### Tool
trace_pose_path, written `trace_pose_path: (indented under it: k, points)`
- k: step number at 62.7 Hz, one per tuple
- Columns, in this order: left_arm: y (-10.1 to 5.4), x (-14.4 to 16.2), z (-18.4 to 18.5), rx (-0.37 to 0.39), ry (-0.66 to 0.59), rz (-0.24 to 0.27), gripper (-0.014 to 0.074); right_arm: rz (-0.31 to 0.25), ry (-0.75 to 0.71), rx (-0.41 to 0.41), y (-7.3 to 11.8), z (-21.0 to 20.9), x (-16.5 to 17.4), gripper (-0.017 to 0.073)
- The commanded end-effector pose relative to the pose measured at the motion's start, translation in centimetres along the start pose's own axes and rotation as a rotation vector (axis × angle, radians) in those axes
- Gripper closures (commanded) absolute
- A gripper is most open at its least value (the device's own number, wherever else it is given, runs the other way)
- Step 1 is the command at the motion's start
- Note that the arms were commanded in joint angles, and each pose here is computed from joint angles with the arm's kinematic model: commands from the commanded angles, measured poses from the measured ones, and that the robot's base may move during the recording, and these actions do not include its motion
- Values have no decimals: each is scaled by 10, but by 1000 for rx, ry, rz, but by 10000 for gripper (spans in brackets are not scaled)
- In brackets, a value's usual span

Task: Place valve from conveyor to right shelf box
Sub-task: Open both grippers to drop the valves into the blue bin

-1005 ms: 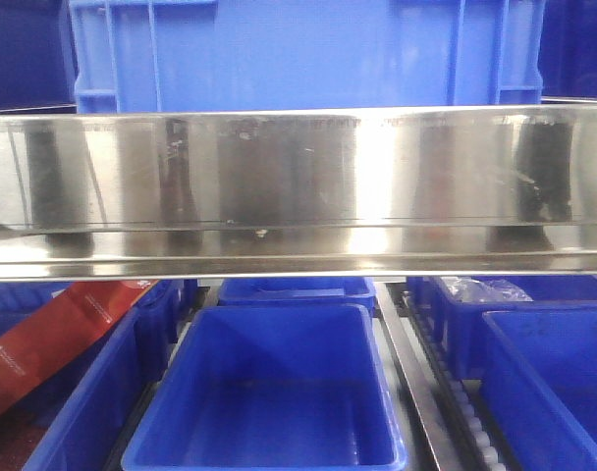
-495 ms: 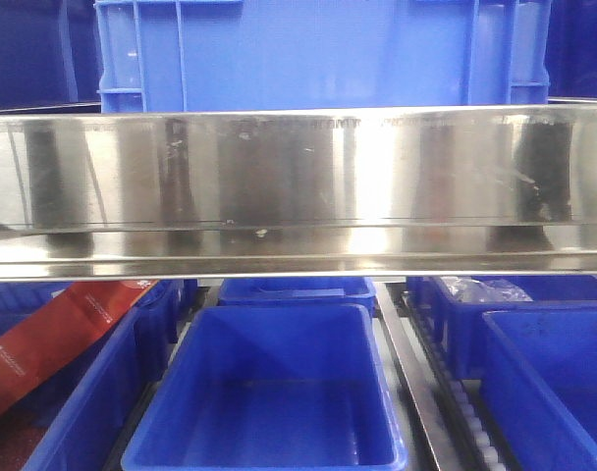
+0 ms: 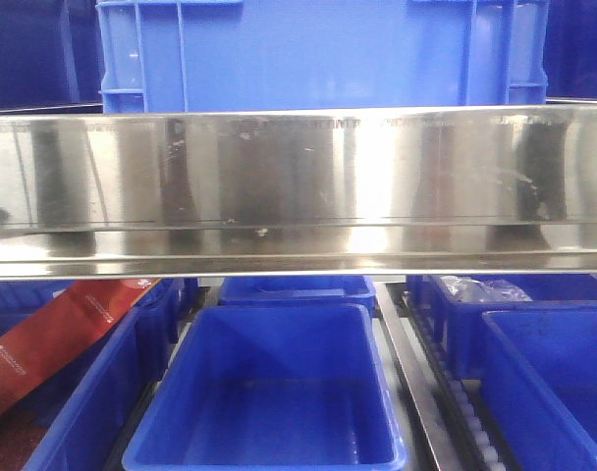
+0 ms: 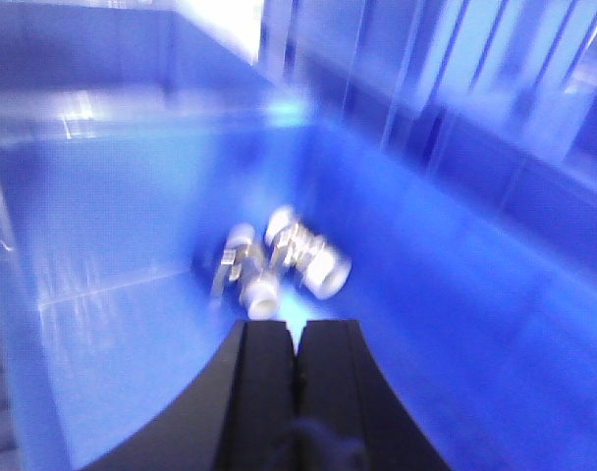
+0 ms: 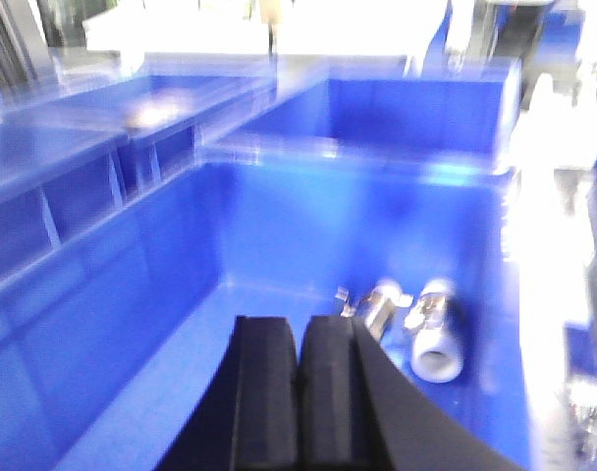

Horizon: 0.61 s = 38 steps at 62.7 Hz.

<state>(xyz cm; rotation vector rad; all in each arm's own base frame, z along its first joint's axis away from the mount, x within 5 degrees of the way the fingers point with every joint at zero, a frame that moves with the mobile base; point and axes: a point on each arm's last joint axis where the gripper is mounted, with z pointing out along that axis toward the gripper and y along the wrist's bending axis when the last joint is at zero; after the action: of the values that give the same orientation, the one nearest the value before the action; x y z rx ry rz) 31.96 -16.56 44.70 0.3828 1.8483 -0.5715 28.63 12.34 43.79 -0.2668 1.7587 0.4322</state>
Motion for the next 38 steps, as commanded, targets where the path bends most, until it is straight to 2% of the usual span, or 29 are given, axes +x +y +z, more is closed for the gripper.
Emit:
trace_pose_path:
  k: [1,7,12,21,38]
  points:
    - [0,3,-20,-18,-70,-12,704,-9,-37,25,-6,-15,13,727]
    - [2,16,-43,-51,-139,-6,704,-5,-59,53,-14,-35,35,727]
    - [5,32,-61,-88,-196,17,704,-4,-114,72,-18,-54,48,727]
    - [8,61,-99,-121,-281,16,704,-2,-161,105,-24,-87,71,727]
    - [8,130,-161,-134,-291,34,704,-4,-230,120,-25,-143,95,727]
